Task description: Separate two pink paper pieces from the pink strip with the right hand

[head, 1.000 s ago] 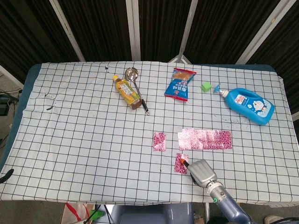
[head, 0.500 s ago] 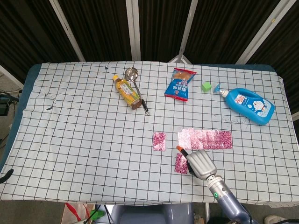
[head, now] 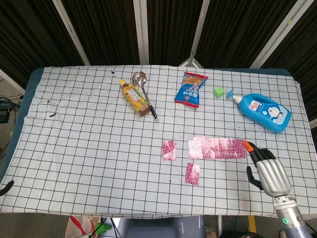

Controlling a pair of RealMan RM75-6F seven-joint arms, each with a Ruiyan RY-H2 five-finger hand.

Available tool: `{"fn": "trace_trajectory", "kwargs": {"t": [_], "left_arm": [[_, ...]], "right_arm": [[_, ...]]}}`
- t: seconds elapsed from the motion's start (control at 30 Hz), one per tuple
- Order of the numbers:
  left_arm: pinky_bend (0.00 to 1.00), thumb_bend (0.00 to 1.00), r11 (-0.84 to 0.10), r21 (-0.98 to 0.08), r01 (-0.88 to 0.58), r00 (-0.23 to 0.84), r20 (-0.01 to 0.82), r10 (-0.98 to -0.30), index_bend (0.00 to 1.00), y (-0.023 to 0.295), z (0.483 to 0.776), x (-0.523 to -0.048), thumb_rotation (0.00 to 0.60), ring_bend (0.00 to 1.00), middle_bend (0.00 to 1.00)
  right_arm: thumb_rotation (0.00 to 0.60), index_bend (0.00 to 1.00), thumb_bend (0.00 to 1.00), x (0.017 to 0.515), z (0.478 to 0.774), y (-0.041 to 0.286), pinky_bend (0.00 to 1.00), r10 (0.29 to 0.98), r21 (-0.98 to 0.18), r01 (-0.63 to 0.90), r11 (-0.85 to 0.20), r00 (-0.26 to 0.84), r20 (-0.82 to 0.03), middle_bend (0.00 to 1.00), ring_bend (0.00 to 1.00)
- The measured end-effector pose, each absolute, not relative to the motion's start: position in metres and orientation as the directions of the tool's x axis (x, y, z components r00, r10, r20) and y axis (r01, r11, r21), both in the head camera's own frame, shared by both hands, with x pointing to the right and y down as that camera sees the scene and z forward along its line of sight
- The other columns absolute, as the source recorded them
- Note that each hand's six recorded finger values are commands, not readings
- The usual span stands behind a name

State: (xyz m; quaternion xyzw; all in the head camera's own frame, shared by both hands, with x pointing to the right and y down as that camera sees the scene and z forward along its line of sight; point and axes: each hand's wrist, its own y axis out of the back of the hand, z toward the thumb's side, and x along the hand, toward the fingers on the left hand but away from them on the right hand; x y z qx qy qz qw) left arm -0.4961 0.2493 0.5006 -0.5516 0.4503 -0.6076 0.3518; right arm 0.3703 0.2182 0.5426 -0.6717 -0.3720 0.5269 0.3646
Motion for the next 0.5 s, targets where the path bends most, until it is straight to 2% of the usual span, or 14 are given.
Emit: {"fn": "trace_trajectory", "kwargs": {"t": [0.23,0.5], "left_arm": [[0.08,0.28,-0.348,-0.935,-0.064,-0.147,0.354,-0.924,0.16,0.252,0.500,-0.496,0.600,0.00,0.03],[0.08,0.28,-0.348,-0.936,-0.060,-0.126,0.353,-0.927,0.16,0.252,0.501,-0.491,0.600,0.00,0.03]], "right_arm": [[0.600,0.00,0.55,0.422,0.517,0.251,0.21,0.922,-0.922,0.049,-0.384,0.061,-0.381,0.10,0.20],[0.600,0.00,0.55,0.430,0.508,0.258,0.21,0.942,-0.943,0.028,-0.333,0.057,-0.331,0.10,0.20]]}}
